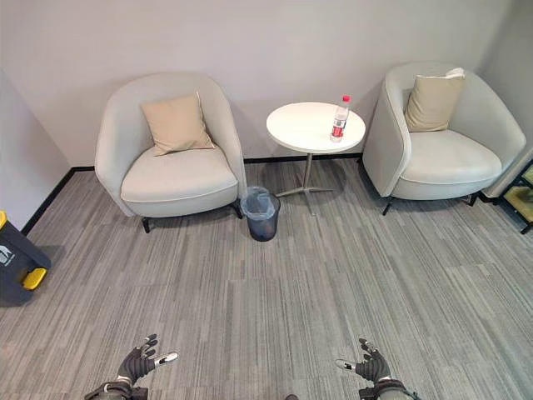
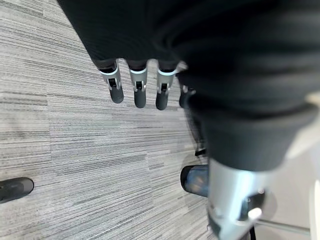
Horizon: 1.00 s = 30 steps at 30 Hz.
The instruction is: Gather garbage on tea table into small bin, then transfer packed bag to large trash can.
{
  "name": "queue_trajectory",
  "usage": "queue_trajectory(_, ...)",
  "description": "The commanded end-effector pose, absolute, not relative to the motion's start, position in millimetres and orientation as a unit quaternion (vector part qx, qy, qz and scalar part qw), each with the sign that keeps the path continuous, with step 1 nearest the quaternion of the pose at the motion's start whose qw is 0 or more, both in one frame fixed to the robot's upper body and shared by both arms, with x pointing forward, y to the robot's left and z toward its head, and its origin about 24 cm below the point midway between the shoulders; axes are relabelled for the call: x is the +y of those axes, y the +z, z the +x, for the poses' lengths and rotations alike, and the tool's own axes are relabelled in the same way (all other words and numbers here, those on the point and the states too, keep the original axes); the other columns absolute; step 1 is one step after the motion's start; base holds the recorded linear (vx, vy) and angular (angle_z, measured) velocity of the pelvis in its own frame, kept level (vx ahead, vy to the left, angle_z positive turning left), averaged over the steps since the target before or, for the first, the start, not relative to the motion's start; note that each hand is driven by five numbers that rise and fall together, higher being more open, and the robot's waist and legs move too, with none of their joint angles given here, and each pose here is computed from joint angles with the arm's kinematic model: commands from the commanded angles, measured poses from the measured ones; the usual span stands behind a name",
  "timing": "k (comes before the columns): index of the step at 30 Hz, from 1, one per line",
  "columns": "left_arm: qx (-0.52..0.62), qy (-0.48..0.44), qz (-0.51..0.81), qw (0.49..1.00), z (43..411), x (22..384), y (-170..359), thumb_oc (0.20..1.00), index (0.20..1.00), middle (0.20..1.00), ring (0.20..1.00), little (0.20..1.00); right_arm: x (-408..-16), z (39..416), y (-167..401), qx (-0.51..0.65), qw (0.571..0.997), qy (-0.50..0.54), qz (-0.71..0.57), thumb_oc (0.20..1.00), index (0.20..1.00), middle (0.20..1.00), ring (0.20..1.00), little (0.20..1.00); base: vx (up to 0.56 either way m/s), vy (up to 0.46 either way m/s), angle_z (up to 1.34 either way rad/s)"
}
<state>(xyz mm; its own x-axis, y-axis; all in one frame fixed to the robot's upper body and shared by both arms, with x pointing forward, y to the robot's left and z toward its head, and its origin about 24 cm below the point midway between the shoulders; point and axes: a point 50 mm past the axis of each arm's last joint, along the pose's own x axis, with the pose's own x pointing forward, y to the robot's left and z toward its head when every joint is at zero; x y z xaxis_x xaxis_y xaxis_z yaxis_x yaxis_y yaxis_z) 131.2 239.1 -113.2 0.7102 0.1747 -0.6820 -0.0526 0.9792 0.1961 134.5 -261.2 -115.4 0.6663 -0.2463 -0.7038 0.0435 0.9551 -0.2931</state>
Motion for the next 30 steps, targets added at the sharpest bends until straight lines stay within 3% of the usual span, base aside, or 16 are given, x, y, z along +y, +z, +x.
queue_trajectory(1,0.344,0.09,0.071,0.932,148.7,250.1,-104.2,1.0,1.0,1.0,1.0,1.0,-262.0,157.5,-104.5,0.36,0.922,-0.091,-0.106,1.0,1.0,1.0,1.0,1.0,0.07,0.039,-0.09)
queue_trajectory(19,0.315,0.097,0.083,0.941,162.9,260.1,-91.4,1.0,1.0,1.0,1.0,1.0,-274.4,176.3,-92.5,0.333,0.929,-0.141,-0.077,1.0,1.0,1.0,1.0,1.0,0.0,0.06,-0.09)
queue_trajectory(30,0.308,0.114,0.073,0.942,166.6,259.8,-91.0,1.0,1.0,1.0,1.0,1.0,-265.5,198.1,-75.7,0.288,0.946,-0.104,-0.106,1.0,1.0,1.0,1.0,1.0,0.17,-0.053,-0.32)
